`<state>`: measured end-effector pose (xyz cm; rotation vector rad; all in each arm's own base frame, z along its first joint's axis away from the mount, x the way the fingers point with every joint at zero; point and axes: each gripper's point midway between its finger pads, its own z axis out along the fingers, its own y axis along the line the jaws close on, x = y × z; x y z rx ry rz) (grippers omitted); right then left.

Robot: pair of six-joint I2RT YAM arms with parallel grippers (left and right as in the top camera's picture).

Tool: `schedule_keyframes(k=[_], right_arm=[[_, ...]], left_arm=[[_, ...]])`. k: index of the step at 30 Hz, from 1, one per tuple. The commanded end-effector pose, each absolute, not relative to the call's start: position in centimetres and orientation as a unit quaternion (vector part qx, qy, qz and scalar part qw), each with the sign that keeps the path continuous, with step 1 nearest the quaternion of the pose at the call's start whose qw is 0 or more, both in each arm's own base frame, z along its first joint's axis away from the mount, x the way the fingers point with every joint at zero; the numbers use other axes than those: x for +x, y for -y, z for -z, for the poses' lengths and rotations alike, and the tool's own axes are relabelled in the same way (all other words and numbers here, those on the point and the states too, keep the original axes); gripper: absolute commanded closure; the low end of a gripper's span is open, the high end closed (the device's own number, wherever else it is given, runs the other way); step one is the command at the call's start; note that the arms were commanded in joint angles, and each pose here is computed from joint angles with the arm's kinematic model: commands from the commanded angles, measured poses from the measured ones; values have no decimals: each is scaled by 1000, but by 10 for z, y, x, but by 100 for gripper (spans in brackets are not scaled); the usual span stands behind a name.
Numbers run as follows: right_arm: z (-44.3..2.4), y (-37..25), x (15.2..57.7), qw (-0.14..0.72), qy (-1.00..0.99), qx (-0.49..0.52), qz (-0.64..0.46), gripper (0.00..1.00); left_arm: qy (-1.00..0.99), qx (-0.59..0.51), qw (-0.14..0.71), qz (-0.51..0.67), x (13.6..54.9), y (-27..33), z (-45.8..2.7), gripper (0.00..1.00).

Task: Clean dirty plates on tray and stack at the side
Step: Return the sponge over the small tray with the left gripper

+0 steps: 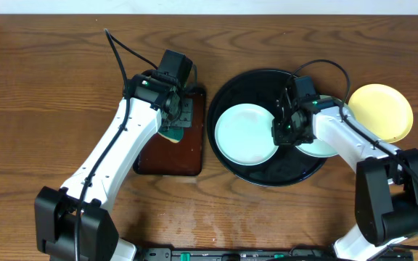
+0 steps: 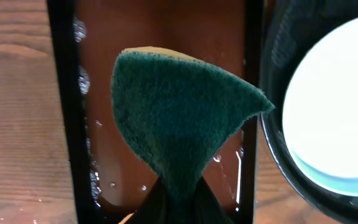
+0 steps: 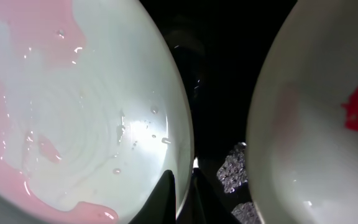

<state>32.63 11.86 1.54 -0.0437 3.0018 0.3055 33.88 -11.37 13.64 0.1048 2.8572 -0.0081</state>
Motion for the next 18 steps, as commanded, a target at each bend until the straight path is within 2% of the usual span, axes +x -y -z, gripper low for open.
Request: schedule_keyframes(k=[1, 9, 11, 18], right_arm=[[-26, -125, 330, 75, -991, -13, -108, 92], [-21, -122, 326, 69, -992, -12, -104, 91], [-21, -122, 328, 74, -992, -13, -104, 98], [-24, -125, 337, 92, -990, -14, -109, 99]], left_arm=[[-986, 17, 159, -36, 348, 96, -140, 92], [-985, -32, 167, -41, 355, 78, -141, 91], [-985, -31, 166, -36, 355, 80, -141, 91], [-987, -27, 156, -8, 352, 90, -140, 91]])
